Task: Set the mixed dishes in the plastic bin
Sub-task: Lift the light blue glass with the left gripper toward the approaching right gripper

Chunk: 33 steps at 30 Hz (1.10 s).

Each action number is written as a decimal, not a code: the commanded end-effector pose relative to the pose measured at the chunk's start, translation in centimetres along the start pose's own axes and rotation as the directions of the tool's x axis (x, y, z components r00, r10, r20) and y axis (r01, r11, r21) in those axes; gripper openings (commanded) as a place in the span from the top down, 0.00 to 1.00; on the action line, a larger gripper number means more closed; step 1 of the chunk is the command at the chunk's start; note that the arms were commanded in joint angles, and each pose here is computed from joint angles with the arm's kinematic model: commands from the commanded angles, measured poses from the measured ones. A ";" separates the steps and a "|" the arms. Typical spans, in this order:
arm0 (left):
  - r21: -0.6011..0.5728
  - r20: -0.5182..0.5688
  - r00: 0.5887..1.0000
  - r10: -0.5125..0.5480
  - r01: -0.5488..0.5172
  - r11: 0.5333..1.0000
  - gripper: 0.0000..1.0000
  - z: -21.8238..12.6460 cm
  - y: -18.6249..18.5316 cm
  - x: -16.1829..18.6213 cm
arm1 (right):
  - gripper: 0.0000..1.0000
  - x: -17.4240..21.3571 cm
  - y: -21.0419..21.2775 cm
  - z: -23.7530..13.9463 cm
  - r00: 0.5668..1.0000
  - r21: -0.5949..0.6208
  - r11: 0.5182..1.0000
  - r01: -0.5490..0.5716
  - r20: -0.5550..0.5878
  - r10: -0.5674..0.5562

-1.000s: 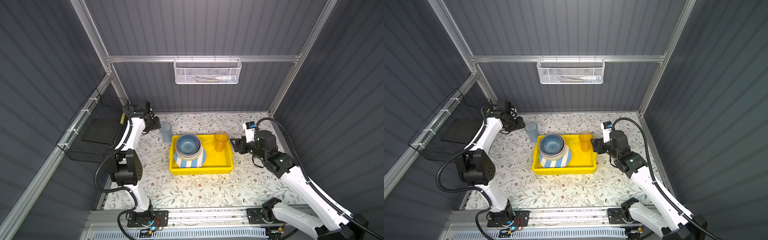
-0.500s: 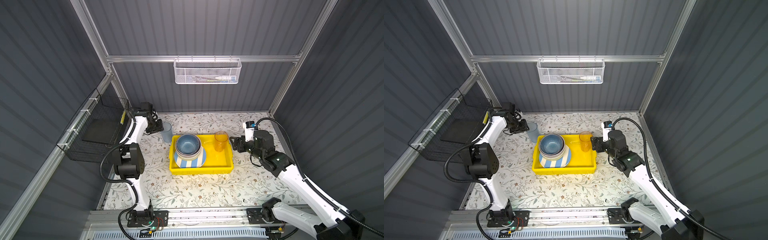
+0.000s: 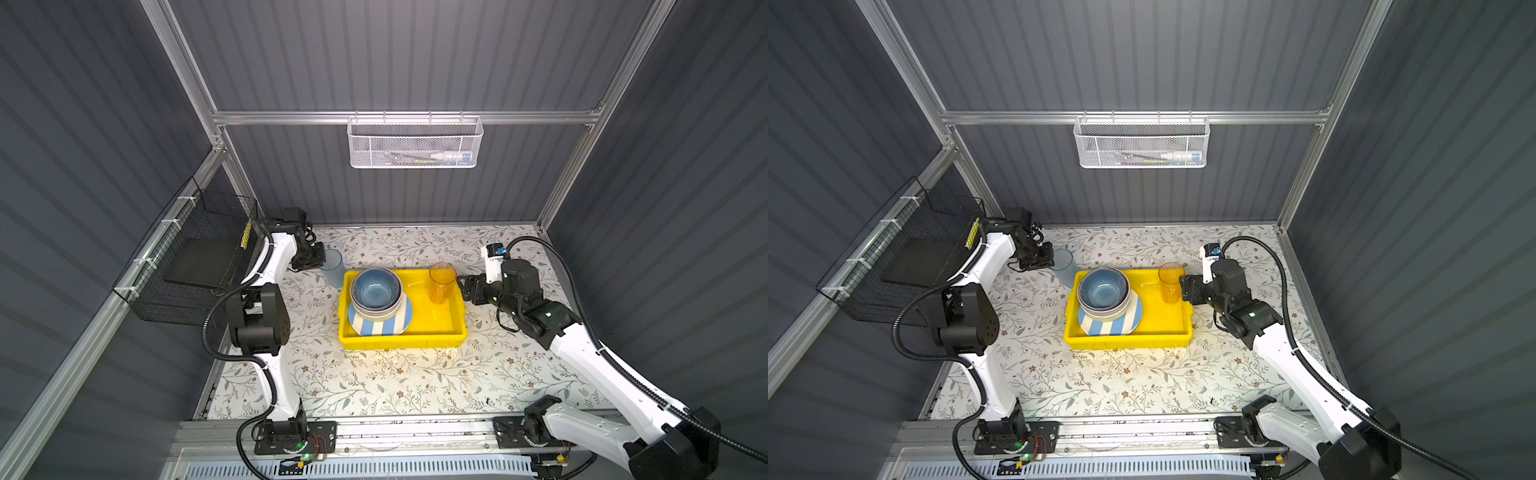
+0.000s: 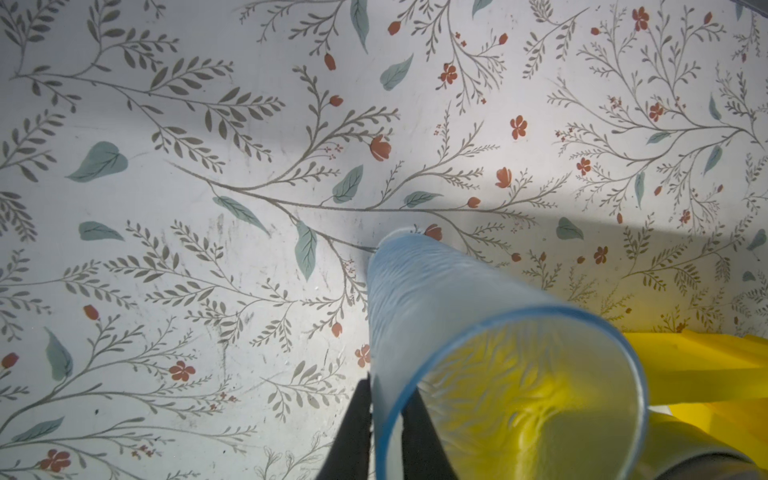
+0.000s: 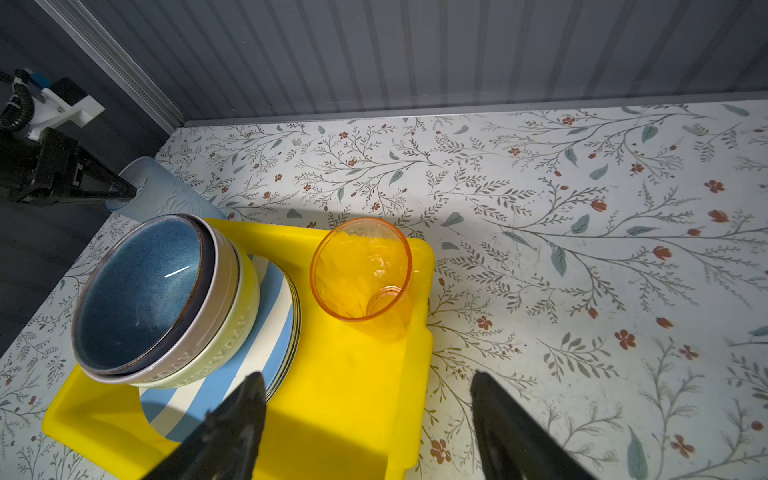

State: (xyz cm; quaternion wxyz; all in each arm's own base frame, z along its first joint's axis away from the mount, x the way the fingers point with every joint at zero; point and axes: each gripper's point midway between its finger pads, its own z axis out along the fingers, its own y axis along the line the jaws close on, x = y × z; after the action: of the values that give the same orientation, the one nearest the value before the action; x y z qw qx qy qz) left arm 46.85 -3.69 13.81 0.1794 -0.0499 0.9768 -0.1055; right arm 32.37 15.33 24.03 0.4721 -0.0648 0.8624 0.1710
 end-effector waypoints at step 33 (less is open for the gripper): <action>0.002 0.422 0.898 0.126 -0.140 0.990 1.00 -16.8 -7.5 -3.1 | 0.21 -2.9 4.5 -0.4 0.998 -0.154 0.988 0.019 -0.054 -0.028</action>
State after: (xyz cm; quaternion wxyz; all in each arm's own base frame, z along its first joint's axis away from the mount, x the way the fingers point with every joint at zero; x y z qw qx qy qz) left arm 45.43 -6.11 29.35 0.3727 -0.0145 0.9209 -0.1136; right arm 32.40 18.24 26.78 0.4442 -0.1018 0.8632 0.2173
